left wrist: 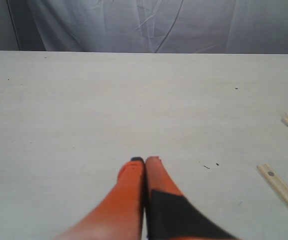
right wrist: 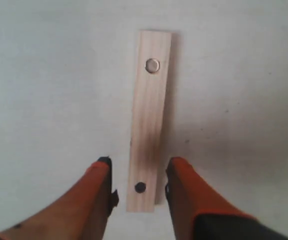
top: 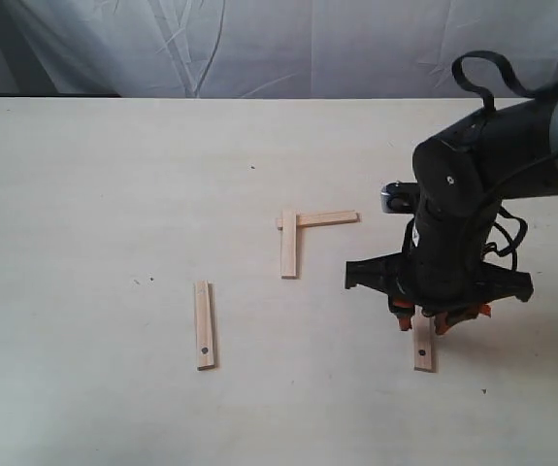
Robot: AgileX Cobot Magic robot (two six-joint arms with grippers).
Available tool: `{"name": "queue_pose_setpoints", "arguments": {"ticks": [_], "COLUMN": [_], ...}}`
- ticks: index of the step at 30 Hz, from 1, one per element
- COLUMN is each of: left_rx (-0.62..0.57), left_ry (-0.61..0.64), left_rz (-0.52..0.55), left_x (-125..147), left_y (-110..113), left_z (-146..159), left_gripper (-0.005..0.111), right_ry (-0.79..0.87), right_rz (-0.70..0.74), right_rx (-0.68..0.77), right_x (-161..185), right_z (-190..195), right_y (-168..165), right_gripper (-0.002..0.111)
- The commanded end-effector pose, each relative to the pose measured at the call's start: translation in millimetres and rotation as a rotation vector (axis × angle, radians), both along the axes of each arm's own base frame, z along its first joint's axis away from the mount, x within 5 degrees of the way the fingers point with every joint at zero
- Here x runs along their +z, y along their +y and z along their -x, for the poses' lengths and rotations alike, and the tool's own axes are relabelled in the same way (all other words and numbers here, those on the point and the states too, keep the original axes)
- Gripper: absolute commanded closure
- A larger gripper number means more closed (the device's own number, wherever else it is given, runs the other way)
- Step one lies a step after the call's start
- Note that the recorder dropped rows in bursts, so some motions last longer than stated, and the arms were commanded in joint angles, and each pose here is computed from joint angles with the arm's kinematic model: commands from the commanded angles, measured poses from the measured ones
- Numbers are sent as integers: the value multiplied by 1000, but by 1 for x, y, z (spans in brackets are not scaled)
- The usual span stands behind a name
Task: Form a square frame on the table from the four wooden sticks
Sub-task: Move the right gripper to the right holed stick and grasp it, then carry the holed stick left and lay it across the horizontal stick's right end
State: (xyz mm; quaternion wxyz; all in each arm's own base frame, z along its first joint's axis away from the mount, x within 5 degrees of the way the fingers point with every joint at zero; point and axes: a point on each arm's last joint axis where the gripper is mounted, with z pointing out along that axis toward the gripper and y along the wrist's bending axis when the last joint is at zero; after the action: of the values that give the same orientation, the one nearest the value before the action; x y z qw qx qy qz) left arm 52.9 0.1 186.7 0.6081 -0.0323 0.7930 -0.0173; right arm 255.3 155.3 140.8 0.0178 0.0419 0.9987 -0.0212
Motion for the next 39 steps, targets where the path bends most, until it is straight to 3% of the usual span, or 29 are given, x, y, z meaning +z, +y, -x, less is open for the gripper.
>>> {"name": "queue_pose_setpoints", "arguments": {"ticks": [1,19,22,27,32,39], "left_rx": [1,1,1,1,1,1], "left_ry": [-9,-9,-9,-9,-9,-9], "left_rz": [-6,-6,-6,-6,-6,-6], "left_x": [0,0,0,0,0,0], "left_y": [0,0,0,0,0,0], "left_z": [0,0,0,0,0,0], "left_gripper": [107,107,107,107,107,107], "right_ry": [-56,-81,-72,-65,-81,-161], "right_rz": [-55,-10,-3,1,-2,-42], "right_rx": [-23,-20,-21,-21,-16,88], "right_x": [-2,-22,-23,-25,-20,20], "right_z": [-1,-1,-1,0,-4,-32], "right_y": [1,-5,-5,-5,-4,14], "right_gripper": [61,61,72,108,109,109]}}
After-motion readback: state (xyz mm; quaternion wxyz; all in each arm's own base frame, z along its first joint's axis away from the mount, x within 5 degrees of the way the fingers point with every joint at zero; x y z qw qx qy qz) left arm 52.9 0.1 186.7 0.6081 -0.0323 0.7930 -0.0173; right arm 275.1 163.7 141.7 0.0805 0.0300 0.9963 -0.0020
